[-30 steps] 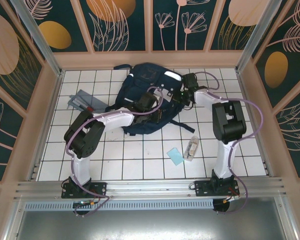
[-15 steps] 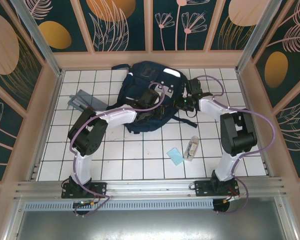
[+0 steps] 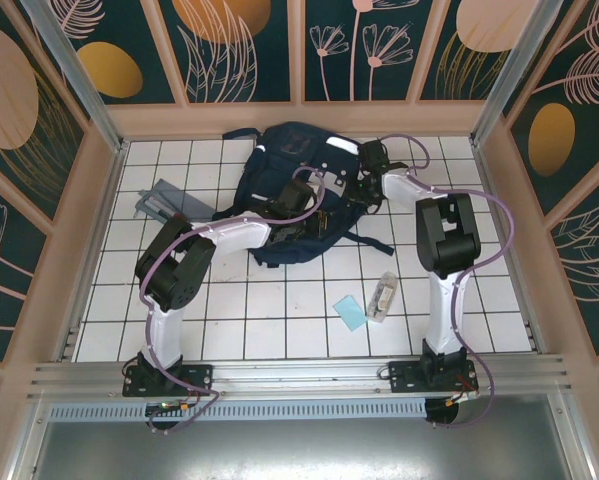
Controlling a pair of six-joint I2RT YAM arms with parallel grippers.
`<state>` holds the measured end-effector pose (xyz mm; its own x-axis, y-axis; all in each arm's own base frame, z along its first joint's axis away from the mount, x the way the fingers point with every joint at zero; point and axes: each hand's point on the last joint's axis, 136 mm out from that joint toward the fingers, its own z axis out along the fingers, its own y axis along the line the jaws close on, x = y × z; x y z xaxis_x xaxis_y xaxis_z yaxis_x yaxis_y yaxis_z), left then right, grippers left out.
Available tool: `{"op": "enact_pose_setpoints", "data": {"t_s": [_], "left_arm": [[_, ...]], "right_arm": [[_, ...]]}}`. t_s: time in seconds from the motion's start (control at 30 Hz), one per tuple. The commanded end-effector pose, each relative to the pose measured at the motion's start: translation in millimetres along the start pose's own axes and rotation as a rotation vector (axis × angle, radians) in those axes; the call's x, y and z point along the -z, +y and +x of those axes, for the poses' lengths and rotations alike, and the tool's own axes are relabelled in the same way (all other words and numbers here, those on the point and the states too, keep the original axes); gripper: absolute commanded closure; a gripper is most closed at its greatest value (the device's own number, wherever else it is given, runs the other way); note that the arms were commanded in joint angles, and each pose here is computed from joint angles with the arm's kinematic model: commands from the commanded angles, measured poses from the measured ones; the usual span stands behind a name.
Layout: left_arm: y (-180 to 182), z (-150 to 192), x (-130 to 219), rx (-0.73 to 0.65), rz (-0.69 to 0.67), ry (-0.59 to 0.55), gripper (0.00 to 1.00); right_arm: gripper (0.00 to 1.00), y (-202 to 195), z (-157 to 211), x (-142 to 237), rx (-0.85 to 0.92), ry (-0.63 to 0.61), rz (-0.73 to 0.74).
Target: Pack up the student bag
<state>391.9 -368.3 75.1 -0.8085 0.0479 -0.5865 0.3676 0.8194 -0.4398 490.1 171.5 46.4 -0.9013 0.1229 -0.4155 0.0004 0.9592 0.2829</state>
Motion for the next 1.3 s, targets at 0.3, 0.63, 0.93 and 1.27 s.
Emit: {"op": "enact_pose_setpoints", "data": {"t_s": [0.3,0.63,0.93,1.27], "left_arm": [[-13,-8,5,0.03,0.071,-0.024,1.0],[-13,-6,5,0.037,0.074,-0.024,1.0],[-15,-10,5,0.034,0.072,-0.027,1.0],[-15,-11,2,0.03,0.072,-0.024,1.0]], "right_arm": [[0.7,15,-8,2,0.037,0.0,0.006],[0.75,-21,24,-39,0.025,0.115,0.18],[0.75,-28,41,-16,0.023,0.144,0.226],[0.76,-8,41,4,0.034,0.104,0.153]]}}
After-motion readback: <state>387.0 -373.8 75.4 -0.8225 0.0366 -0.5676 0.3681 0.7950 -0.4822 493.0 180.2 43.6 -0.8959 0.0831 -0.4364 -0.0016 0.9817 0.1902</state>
